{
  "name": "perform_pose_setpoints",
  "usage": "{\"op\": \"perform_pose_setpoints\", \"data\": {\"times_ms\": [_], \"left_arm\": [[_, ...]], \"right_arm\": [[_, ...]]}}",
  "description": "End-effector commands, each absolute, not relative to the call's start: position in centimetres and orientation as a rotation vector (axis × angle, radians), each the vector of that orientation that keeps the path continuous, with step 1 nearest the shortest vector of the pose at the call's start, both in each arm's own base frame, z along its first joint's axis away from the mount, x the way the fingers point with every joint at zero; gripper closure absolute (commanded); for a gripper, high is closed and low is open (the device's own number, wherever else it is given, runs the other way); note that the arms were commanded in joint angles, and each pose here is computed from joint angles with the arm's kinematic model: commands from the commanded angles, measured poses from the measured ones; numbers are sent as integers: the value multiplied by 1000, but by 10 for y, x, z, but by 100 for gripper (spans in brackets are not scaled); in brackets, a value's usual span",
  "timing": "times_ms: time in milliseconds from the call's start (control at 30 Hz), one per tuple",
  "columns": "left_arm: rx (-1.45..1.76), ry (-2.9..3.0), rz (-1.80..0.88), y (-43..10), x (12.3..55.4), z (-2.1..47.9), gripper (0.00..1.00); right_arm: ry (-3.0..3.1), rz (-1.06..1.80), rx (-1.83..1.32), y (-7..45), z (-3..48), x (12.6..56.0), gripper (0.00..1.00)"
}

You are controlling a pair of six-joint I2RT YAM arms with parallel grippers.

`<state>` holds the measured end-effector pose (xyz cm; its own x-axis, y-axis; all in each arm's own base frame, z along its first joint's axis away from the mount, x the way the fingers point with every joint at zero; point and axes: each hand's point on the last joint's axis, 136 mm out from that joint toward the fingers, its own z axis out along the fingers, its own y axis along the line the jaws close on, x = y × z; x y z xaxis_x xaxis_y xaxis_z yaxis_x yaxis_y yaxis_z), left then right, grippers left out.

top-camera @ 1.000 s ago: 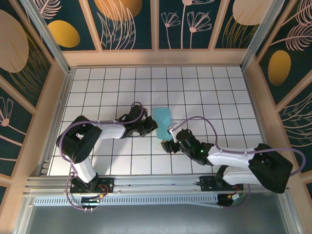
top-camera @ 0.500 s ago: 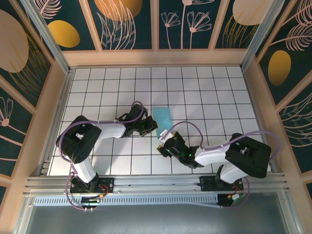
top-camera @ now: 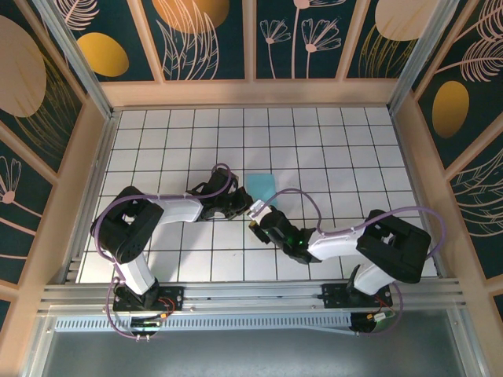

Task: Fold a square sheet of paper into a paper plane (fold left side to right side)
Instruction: Third fold the triangle at the center of the table.

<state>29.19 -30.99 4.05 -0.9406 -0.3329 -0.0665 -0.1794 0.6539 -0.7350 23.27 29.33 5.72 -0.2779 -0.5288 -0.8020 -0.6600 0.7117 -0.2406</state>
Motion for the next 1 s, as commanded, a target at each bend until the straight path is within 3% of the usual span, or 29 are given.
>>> {"op": "perform_pose_setpoints", "data": {"times_ms": [0,233,433,600,733,967], "left_arm": [[-384,2662,-1178,-313,292,53,100],[-376,2650,-1188,-315,294,57,96],[-361,2609,-1110,-302,300,68,77],[-397,2542,-1051,-273,309,84,64],[-389,2503,-1024,-258,315,97,63],[-237,2517,-1085,-280,324,102,79]], "right_arm": [[1934,208,-925,303,64,236,57],[1947,222,-953,303,59,232,82],[1997,281,-935,300,57,232,100],[2059,396,-932,298,55,229,100],[2102,553,-924,299,59,226,100],[2160,821,-907,304,65,218,100]]}}
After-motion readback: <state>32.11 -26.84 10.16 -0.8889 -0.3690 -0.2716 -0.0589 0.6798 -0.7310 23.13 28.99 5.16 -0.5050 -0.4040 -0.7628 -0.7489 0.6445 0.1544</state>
